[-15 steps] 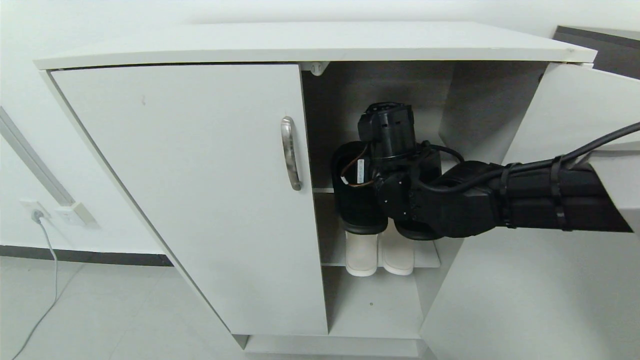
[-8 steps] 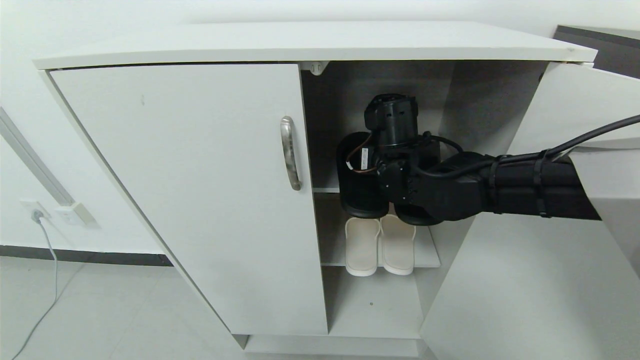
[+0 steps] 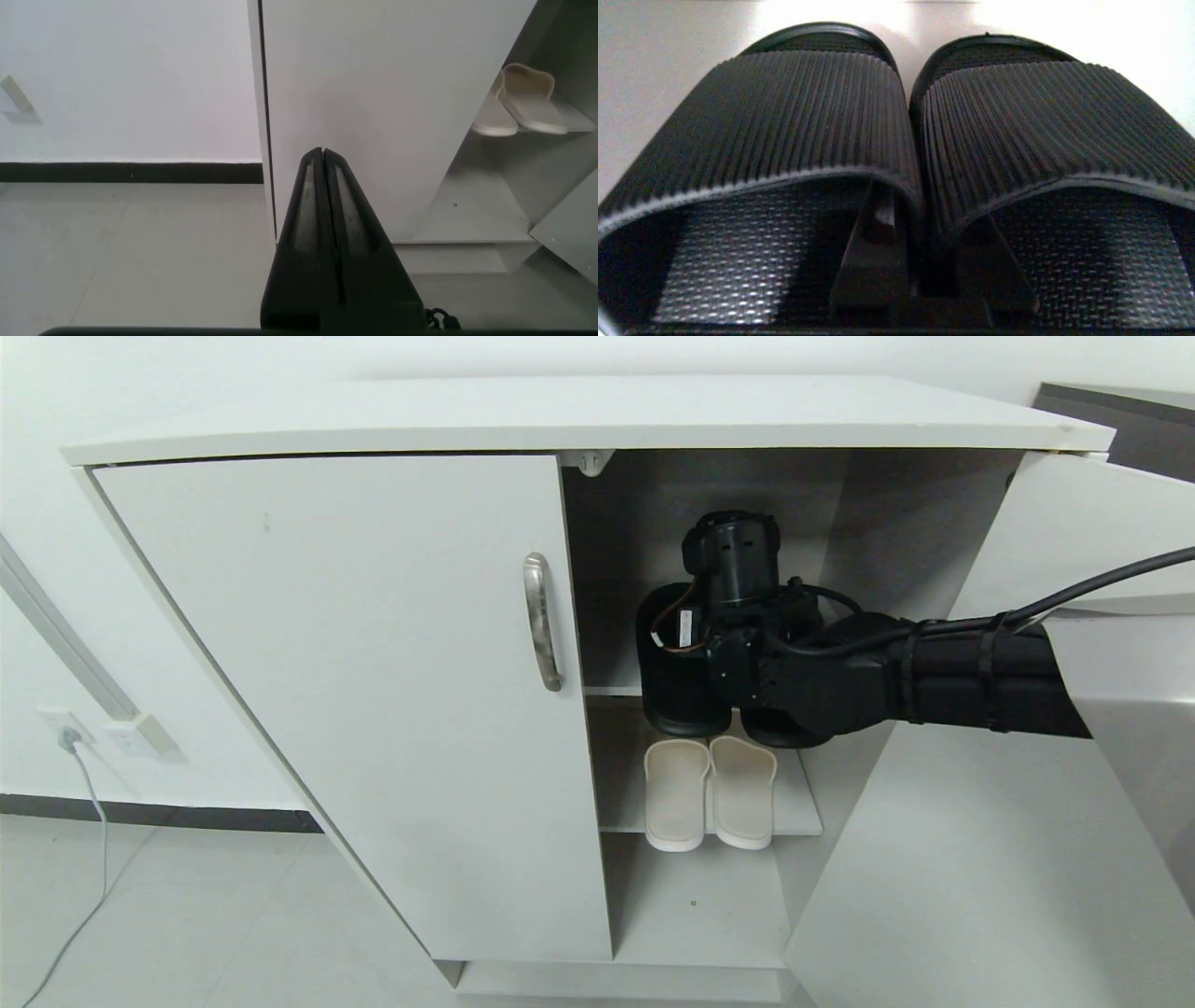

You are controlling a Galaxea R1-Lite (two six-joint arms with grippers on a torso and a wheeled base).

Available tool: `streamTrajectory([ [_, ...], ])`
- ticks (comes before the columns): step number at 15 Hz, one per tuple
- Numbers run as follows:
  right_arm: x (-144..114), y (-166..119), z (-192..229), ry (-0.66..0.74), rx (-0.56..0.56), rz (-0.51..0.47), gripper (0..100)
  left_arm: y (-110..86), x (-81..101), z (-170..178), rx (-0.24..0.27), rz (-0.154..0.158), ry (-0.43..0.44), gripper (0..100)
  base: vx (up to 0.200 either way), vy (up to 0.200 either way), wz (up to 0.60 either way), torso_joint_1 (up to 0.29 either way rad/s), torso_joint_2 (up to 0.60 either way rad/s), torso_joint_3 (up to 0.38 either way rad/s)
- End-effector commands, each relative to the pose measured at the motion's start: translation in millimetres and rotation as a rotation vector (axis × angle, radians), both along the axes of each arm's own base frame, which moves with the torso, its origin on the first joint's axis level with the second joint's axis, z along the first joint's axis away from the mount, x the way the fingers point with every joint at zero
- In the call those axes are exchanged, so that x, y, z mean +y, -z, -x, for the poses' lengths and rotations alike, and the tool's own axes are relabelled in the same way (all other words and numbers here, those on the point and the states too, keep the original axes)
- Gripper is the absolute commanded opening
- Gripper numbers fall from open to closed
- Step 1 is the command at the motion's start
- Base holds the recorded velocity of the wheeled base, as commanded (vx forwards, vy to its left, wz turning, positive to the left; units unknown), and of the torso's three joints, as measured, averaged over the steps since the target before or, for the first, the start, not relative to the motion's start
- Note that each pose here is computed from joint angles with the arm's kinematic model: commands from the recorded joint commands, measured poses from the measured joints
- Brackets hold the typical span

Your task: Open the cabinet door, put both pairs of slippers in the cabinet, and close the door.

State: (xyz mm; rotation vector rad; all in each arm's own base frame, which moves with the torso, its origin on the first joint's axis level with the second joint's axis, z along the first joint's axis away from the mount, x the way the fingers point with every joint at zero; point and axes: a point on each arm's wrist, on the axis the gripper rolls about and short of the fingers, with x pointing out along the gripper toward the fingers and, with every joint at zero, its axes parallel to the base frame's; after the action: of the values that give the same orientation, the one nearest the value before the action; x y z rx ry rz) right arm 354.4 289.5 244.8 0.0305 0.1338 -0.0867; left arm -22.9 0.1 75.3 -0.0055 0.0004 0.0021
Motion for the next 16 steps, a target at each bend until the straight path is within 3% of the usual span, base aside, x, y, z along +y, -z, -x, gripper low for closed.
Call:
streamTrajectory([
  [1,1,4,-2,0.003,0.008,0.007,0,0.0,0.0,0,0.001,0.001,-0.001,0,0.000,0.000,0.00,0.000,0.00,0.000],
  [5,1,5,-2,0.003,0.008,0.007,0,0.0,0.0,0,0.001,0.001,-0.001,0,0.000,0.000,0.00,0.000,0.00,0.000],
  [6,1,5,-2,0.003,0.009,0.008,100,0.0,0.0,0,0.001,0.001,-0.001,0,0.000,0.000,0.00,0.000,0.00,0.000],
  [10,-1,4,1,0.003,0.013,0.011,100,-0.2,0.0,0,0.000,0.002,-0.001,0,0.000,0.000,0.00,0.000,0.00,0.000],
  [16,-3,-19,53,-0.067,0.009,0.004,100,0.0,0.0,0,0.001,0.001,-0.001,0,0.000,0.000,0.00,0.000,0.00,0.000],
])
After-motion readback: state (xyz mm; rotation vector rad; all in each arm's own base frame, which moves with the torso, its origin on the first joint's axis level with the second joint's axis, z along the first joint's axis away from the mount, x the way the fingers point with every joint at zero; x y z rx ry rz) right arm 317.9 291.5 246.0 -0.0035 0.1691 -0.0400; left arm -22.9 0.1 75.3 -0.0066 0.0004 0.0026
